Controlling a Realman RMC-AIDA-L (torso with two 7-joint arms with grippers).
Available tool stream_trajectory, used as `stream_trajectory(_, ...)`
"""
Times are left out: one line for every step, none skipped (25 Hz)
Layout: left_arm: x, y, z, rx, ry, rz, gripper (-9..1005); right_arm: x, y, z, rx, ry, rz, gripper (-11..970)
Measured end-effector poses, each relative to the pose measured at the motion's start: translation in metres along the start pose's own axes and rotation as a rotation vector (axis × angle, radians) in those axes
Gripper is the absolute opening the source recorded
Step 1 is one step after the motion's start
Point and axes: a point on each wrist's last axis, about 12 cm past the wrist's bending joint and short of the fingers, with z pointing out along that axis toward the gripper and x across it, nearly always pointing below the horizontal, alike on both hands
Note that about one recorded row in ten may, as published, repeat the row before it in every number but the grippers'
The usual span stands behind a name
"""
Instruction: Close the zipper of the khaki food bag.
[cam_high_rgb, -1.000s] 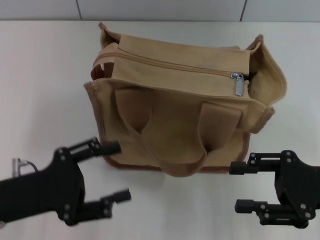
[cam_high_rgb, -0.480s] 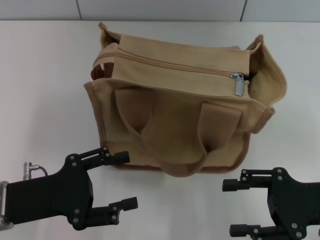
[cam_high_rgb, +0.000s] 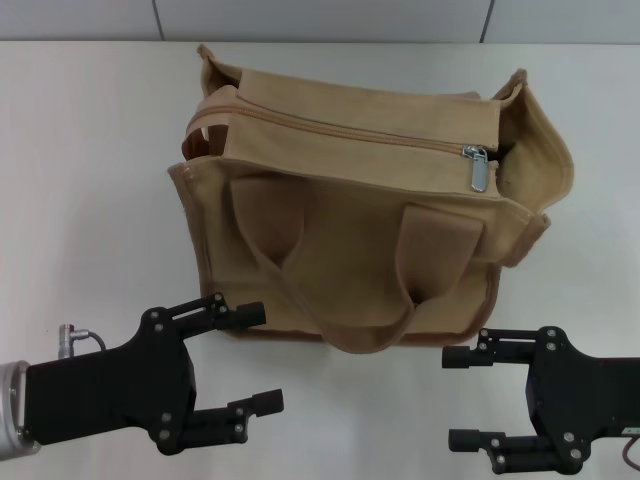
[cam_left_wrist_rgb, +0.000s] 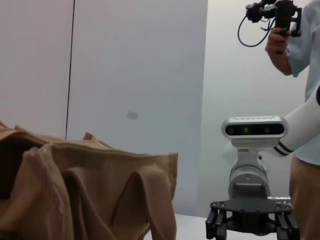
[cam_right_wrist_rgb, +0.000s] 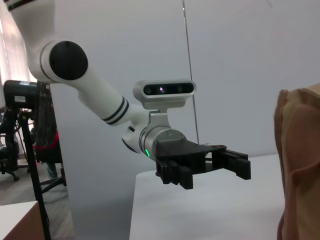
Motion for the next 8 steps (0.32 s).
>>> stream_trajectory(-0.0005, 0.0014, 0.0012, 0.0, -0.001, 0.003, 783, -0.0005, -0.0012, 0.0012, 0.0, 0.0, -0.002, 689)
stream_trajectory(-0.002, 0.004, 0.0038, 0.007, -0.003, 0.008, 783, -0.0009, -0.0018, 0.0018, 0.0, -0.002, -0.004, 689)
stream_trajectory(-0.002, 0.004, 0.0038, 0.007, -0.003, 0.008, 783, -0.0015, -0.0025, 0.0023, -0.001, -0.003, -0.005, 690)
stream_trajectory(-0.002, 0.004, 0.0038, 0.007, -0.003, 0.008, 783, -0.0019, -0.0029, 0.0026, -0.001, -0.005, -0.005, 690)
stream_trajectory(-0.002, 0.004, 0.0038, 0.007, -0.003, 0.008, 783, -0.002, -0.0031, 0.0027, 0.0, -0.006, -0.004, 690)
stream_trajectory(-0.0027, 0.0057, 0.0059, 0.013, -0.004, 0.009, 783, -0.0019, -0.0032, 0.003, 0.002, -0.009, -0.003, 690)
stream_trajectory(-0.0027, 0.0057, 0.0059, 0.013, -0.004, 0.009, 783, -0.0018, -0.0033, 0.0034, 0.003, -0.011, 0.0, 690)
stream_trajectory(-0.0032, 0.0078, 0.0093, 0.02, -0.006, 0.007, 783, -0.0016, -0.0035, 0.004, 0.004, -0.013, 0.002, 690)
